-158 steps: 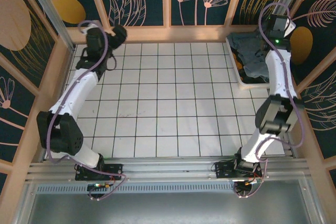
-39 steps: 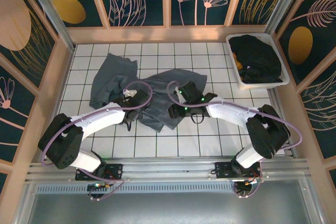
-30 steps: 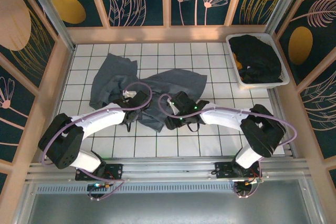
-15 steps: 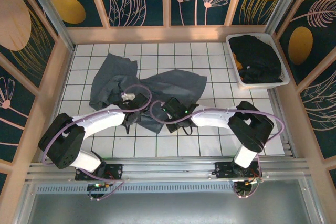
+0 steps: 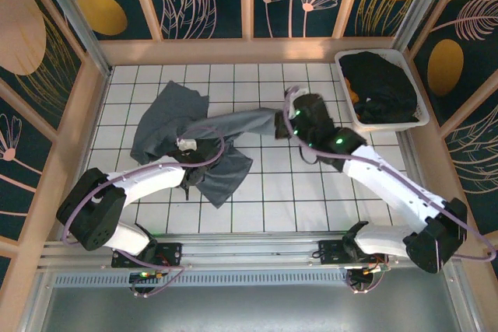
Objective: Fold and stack the t-shirts
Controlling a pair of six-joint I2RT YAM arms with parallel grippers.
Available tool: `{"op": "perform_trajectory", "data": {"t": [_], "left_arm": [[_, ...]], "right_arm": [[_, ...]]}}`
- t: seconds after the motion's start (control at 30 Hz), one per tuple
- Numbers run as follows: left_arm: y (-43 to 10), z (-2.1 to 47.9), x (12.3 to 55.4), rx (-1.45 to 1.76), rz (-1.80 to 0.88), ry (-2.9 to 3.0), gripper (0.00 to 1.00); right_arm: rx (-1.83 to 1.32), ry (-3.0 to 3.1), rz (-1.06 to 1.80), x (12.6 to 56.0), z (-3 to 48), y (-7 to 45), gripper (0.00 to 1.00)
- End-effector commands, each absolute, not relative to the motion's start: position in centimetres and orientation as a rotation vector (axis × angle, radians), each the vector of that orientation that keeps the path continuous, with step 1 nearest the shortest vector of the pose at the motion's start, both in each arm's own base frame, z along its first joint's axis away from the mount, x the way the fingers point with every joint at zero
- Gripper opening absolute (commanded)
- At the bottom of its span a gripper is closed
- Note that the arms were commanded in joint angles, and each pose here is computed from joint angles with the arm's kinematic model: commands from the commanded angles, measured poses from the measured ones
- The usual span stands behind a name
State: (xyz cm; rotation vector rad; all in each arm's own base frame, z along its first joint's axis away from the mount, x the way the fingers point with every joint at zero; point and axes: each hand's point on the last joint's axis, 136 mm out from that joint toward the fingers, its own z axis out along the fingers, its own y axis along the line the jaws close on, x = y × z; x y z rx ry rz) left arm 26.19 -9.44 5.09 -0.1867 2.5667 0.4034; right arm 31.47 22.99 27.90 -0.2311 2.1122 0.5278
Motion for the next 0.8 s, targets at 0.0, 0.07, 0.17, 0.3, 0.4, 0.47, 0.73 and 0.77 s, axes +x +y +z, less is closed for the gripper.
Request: {"op": "perform_trajectory", "data": {"t": [0.0,0.07,0.17,0.3,0.4,0.47,0.73,0.77], "left_arm": [[-7.8,6.8,26.4,-0.224,0.476,2.496,0.00],[-7.5,7.5,26.5,-0.228,0.495,2.470,0.00],[-6.7,8.2,26.4,-0.237,0.534,2.440,0.00],[-6.1,8.7,26.2,-0.241,0.559,2.424,0.00],[-5.7,9.1,26.0,-0.247,0.563,2.409,0.00],[-5.5,9.3,25.8,-0.254,0.565,2.401,0.00],[-6.4,9.9,26.5,-0.260,0.506,2.405,0.00],[-6.7,9.9,26.6,-0.257,0.495,2.409,0.00]], "right_arm": [[-0.142,1.996,0.496,33.4,33.9,20.5,0.00],[-0.091,1.932,0.493,35.1,36.7,19.3,0.00],[-0.008,1.854,0.466,38.3,39.6,17.4,0.00],[0.094,1.827,0.445,43.7,40.6,14.9,0.00],[0.174,1.877,0.444,48.7,38.3,13.4,0.00],[0.227,1.930,0.454,51.6,36.1,12.5,0.00],[0.372,2.232,0.405,58.3,25.2,10.5,0.44],[0.369,2.238,0.389,58.1,24.9,10.3,0.47]]}}
